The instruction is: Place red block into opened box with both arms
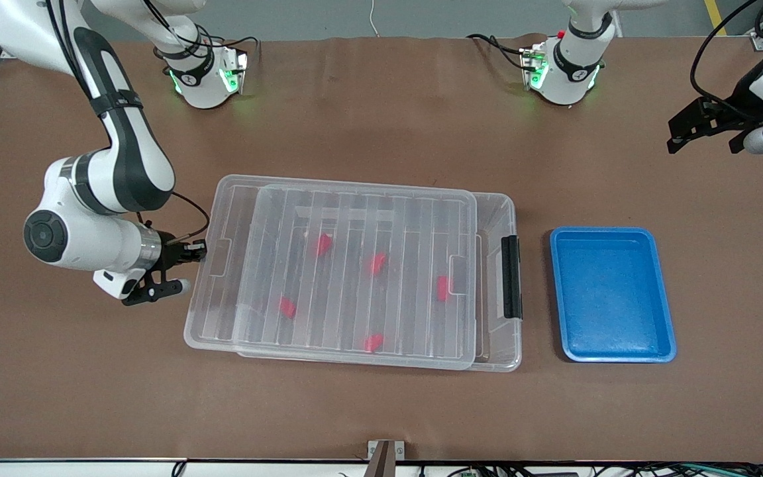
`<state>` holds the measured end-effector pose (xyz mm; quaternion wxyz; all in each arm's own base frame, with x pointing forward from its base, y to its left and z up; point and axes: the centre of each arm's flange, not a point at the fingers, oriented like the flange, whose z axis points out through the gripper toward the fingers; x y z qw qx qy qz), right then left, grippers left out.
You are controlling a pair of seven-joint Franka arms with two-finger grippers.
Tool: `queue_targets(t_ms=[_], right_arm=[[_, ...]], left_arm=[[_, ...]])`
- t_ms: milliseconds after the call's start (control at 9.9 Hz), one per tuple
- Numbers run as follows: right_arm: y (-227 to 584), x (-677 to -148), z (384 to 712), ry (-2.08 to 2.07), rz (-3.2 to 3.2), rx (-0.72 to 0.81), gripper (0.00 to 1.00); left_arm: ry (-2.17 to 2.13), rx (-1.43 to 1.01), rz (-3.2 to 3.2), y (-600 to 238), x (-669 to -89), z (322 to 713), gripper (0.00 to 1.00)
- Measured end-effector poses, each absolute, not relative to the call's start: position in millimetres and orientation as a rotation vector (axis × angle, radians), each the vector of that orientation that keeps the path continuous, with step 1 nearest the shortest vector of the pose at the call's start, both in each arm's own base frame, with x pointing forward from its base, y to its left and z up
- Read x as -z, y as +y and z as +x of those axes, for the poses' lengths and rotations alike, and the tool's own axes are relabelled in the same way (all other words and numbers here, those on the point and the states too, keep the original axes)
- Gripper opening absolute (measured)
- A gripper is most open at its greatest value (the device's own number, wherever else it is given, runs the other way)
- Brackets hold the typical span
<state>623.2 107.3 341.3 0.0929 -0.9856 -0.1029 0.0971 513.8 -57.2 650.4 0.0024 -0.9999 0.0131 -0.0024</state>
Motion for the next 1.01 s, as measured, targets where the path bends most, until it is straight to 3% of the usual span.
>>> queue_targets(t_ms=[606,808,1010], right_arm=[[126.8,-342.3,627.5,-0.328,-2.911,-0.26,0.02],[111.7,-367.7,640.0,-0.236,-2.933,-0.221,0.29],[67.4,-440.0,650.2,-0.029,-3.059,-0.103,0.6]], left_arm=[[0.044,0.009,-3.133,-61.0,-648.9,514.4,1.0],[0.043,0.015,-3.126,-60.1,-649.1,515.0,1.0],[0.045,0.018,-3.112,-59.5,-649.1,515.2,1.0]])
